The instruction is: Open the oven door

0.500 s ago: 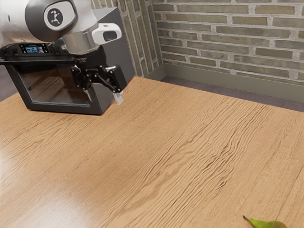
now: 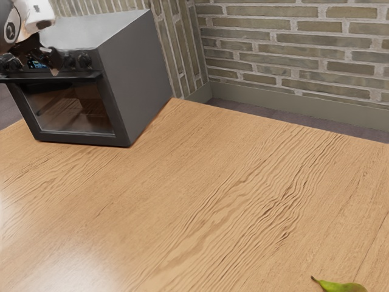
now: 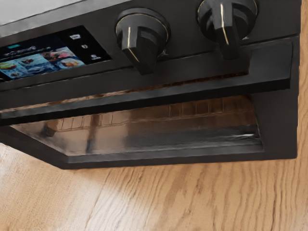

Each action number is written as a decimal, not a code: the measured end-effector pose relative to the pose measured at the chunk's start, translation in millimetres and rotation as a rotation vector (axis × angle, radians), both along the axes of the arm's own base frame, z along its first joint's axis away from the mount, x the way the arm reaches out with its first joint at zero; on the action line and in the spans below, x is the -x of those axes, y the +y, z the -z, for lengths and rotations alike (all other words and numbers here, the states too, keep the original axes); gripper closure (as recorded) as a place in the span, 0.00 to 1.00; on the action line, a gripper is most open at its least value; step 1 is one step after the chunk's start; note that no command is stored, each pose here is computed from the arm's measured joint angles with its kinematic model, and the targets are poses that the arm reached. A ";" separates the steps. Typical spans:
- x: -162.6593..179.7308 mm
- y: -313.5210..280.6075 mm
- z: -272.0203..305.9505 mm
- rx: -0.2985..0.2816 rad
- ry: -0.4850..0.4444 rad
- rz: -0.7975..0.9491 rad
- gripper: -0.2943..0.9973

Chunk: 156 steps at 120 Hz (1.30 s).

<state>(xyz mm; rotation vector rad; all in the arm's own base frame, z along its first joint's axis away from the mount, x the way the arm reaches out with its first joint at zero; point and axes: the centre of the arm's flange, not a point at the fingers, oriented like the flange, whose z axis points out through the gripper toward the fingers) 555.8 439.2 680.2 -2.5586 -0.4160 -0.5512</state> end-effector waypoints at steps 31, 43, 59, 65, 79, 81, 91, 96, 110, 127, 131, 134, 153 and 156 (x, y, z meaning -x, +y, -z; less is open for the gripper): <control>-34.5 20.0 21.9 -0.181 -0.132 0.299 0.23; -39.7 14.9 19.8 -0.262 -0.106 0.397 0.23; -29.8 17.8 29.5 -0.264 -0.102 0.465 0.23; -26.1 20.8 33.2 -0.260 -0.105 0.482 0.23; -7.6 46.7 40.3 -0.258 -0.114 0.484 0.23; -7.7 48.2 42.4 -0.259 -0.112 0.489 0.23; -22.8 56.6 57.4 -0.279 -0.089 0.527 0.23; -31.3 54.7 59.4 -0.295 -0.074 0.558 0.23; -42.3 47.2 57.0 -0.314 -0.043 0.634 0.23; -46.3 37.7 59.2 -0.279 -0.022 0.703 0.23; -45.7 36.9 61.3 -0.268 -0.017 0.714 0.23; -45.5 36.6 63.8 -0.259 -0.014 0.722 0.23; -41.7 34.3 70.3 -0.233 0.002 0.760 0.22; -41.6 34.3 72.9 -0.228 0.004 0.765 0.22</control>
